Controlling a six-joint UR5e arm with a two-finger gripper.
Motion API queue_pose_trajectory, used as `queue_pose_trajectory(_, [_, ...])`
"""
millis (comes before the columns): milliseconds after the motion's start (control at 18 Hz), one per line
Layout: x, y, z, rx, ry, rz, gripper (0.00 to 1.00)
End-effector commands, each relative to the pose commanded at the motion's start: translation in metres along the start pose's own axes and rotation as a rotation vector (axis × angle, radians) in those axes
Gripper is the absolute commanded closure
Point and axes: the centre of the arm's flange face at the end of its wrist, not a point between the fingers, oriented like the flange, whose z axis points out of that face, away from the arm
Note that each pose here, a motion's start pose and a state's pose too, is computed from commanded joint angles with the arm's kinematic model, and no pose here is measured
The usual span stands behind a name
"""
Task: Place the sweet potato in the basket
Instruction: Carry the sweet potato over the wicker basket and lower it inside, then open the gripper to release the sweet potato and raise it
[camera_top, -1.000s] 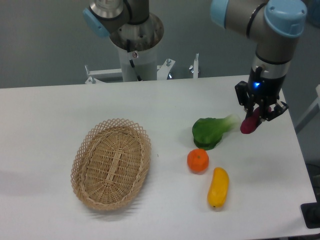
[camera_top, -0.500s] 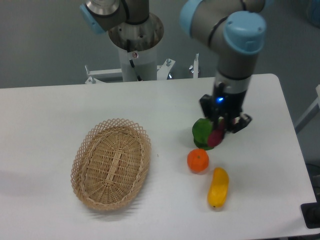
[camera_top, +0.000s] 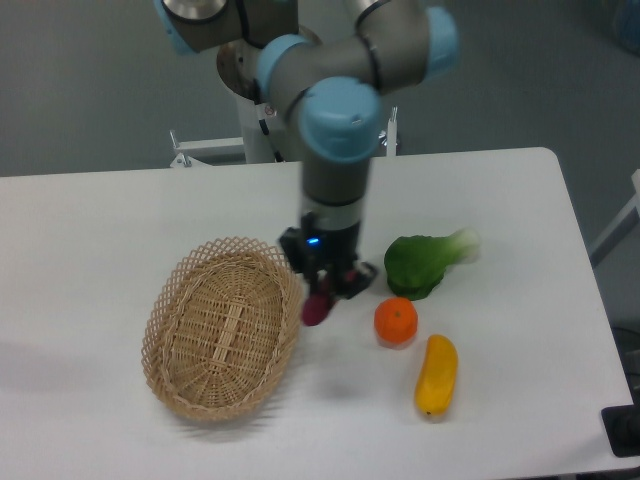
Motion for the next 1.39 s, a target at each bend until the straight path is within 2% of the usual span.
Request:
queue_pose_trajectory(111, [0.025,-0.005,0.021,-0.034,-0.004,0.025,0.74])
queue_pose_trajectory(444, [0.058,-0.019,0.078,-0.118,-0.001,0.047,0.74])
queue_pose_trajectory(833, [0.08,-0.026,0.109,-0.162,-0.016,0.092,0.69])
queue_pose_trajectory(1000, [0.088,-0.029,0.11,-0.162,-0.016,0.107,0.69])
queue_pose_trajectory(1056, [0.088,-0.03,0.109,-0.161,-0.016,0.11,0.63])
queue_pose_trajectory(1111, [0.087,-0.031,0.107,-0.156,-0.02,0.11,0.47])
queue_pose_trajectory(1167, [0.086,-0.032,0.105,-0.154,-0.023,0.111,0.24])
queue_pose_trajectory(1222, [0.084,-0.034,0.101,-0.153,-0.037,0.113,0.09])
queue_pose_trajectory(1278, [0.081,-0.035,0.098,-0.16,-0.058,0.118,0.0])
queue_pose_trajectory(1389, [0.075,-0.04,0.089,-0.148,-0.08,0.118,0.0])
